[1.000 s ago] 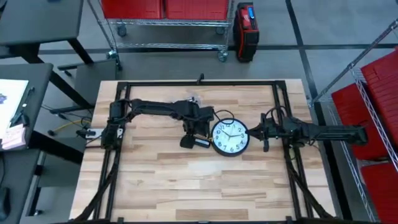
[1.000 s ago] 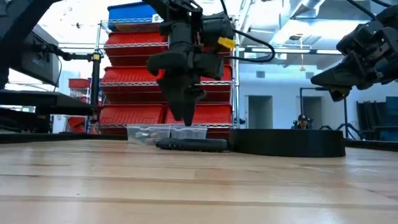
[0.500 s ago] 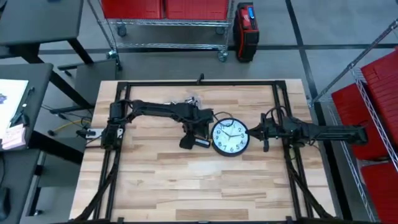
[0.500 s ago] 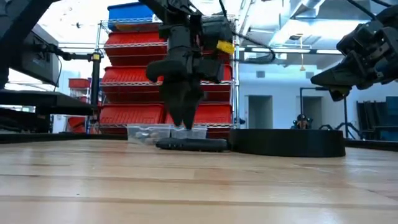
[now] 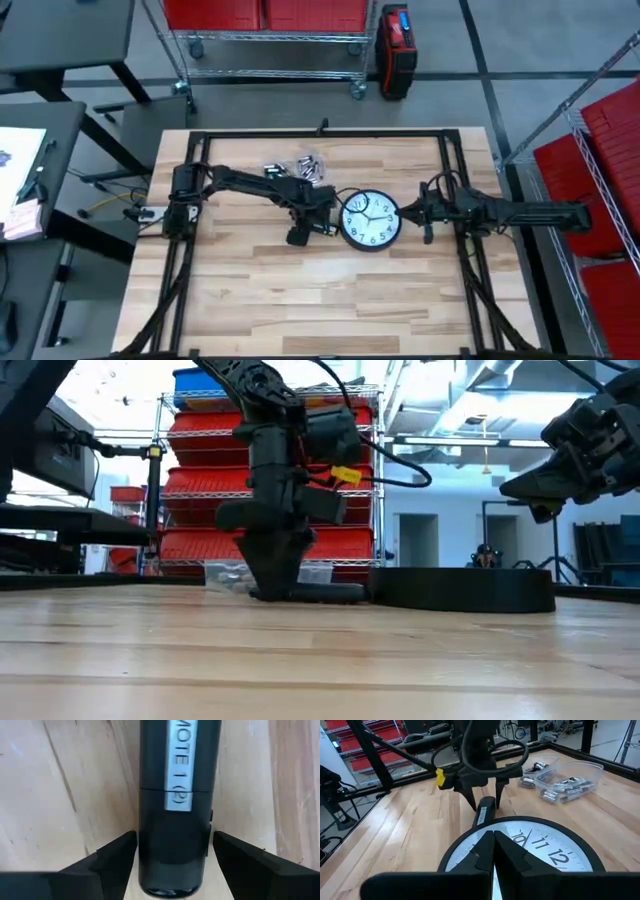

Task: Insert battery
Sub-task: Open the remote battery cover

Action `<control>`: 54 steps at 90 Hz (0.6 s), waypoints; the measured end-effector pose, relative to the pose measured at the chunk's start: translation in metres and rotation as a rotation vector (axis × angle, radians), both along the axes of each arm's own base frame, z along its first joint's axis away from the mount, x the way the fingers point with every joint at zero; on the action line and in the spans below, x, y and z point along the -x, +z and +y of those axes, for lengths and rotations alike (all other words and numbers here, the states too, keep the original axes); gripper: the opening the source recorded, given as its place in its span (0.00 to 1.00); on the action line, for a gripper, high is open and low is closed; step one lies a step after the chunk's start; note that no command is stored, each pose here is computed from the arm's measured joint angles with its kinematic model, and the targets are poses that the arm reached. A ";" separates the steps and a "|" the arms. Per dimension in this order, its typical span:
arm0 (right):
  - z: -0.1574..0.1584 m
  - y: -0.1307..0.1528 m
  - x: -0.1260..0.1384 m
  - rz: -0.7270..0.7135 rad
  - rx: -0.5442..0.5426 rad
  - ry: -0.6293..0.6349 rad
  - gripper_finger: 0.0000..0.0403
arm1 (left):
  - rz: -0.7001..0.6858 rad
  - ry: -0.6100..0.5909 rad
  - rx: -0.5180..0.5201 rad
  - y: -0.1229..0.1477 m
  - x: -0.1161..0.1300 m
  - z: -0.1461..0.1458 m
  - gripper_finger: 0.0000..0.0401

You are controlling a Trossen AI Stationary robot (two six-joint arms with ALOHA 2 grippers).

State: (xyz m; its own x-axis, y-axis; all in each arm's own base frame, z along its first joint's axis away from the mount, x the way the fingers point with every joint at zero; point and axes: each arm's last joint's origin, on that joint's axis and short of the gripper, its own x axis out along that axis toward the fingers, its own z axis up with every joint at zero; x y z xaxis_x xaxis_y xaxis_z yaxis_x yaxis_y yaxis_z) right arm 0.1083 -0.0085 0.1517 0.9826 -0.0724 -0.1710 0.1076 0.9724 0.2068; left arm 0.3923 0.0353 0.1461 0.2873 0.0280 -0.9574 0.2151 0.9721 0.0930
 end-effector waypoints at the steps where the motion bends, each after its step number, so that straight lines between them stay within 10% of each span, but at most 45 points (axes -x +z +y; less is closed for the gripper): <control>1: 0.000 0.000 0.000 0.000 0.000 0.000 0.00 | 0.002 -0.001 0.000 -0.001 0.000 0.000 0.60; 24: 0.000 0.000 0.000 0.000 0.000 0.000 0.00 | 0.010 0.008 0.004 -0.010 0.005 -0.004 0.40; 54: 0.000 0.000 0.000 0.000 0.000 0.000 0.00 | -0.014 0.078 0.013 0.000 0.006 -0.004 0.39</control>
